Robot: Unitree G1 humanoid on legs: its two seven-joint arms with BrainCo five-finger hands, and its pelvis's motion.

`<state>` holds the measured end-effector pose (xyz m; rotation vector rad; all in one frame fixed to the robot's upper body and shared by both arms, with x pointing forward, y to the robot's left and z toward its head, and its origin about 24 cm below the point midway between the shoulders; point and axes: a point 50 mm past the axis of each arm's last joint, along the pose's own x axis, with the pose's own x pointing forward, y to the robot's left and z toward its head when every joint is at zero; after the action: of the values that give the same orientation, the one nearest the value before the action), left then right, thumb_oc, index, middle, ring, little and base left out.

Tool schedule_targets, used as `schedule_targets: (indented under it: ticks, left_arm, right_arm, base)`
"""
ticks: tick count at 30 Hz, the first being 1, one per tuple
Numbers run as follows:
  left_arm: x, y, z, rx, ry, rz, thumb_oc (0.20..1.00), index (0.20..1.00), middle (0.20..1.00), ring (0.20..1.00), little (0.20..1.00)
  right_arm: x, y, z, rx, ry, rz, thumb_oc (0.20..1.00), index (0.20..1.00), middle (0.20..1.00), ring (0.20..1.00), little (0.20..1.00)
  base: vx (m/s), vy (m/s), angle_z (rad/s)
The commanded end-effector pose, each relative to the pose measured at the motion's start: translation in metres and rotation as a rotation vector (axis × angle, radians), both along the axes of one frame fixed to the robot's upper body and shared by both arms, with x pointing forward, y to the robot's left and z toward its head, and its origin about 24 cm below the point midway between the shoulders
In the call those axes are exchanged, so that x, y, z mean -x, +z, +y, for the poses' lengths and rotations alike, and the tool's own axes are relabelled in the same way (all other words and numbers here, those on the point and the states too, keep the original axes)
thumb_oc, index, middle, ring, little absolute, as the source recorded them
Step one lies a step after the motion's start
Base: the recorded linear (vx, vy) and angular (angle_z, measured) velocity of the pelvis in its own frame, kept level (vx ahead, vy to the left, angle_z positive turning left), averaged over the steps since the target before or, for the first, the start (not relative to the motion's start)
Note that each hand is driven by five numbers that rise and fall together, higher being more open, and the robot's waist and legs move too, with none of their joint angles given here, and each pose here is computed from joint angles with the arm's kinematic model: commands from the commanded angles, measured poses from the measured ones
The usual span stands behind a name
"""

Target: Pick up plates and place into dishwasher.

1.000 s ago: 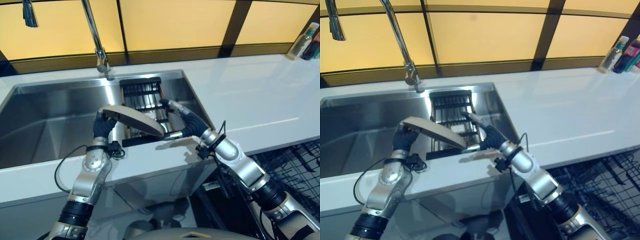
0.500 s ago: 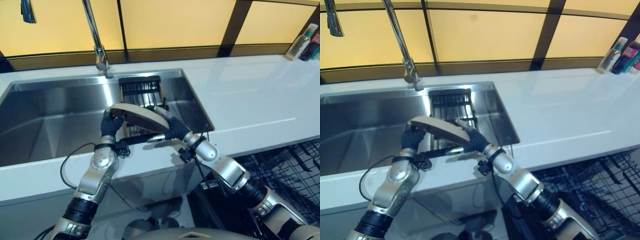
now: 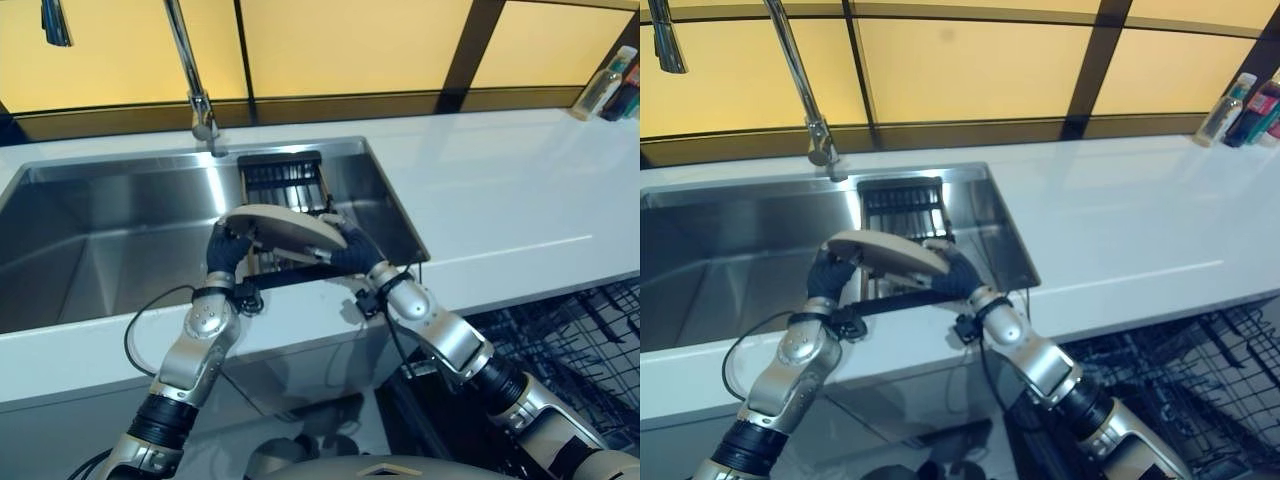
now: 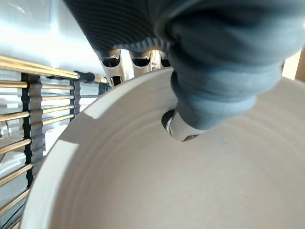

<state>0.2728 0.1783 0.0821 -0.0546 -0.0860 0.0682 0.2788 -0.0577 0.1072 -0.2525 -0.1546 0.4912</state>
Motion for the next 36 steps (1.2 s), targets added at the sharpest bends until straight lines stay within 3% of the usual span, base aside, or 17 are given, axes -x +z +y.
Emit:
schedule_targets:
  ticks: [1,9,11,28,36]
  left_arm:
    - [-0.006,0.018,-0.004,0.054,-0.023,-0.1,0.2,0.2,0.2,0.2,0.2]
    - [-0.002,0.017,-0.006,0.079,-0.079,-0.103,0.2,0.2,0.2,0.2,0.2]
    - [-0.002,0.017,-0.006,0.089,-0.08,-0.099,1.0,1.0,1.0,1.0,1.0]
    - [-0.008,0.014,-0.002,0.135,-0.059,-0.089,1.0,1.0,1.0,1.0,1.0]
    - [-0.013,0.005,0.005,0.112,-0.024,-0.044,1.0,1.0,1.0,1.0,1.0]
  right_arm:
    - [0.006,0.018,0.011,-0.064,0.077,-0.068,0.2,0.2,0.2,0.2,0.2]
    - [0.004,0.015,-0.003,-0.058,0.016,-0.072,0.2,0.2,0.2,0.2,0.2]
    - [0.003,0.015,-0.007,-0.057,0.008,-0.076,0.2,0.2,0.2,0.2,0.2]
    - [-0.012,0.049,-0.05,0.056,-0.111,-0.261,0.2,0.2,0.2,0.2,0.2]
    - [-0.024,0.077,-0.083,0.093,-0.29,-0.389,0.2,0.2,0.2,0.2,0.2]
  base:
    - [0.0,0.0,0.0]
    - [0.0,0.02,0.0]
    - [0.0,0.039,0.0]
    - [-0.01,0.014,-0.06]
    - [0.01,-0.014,-0.26]
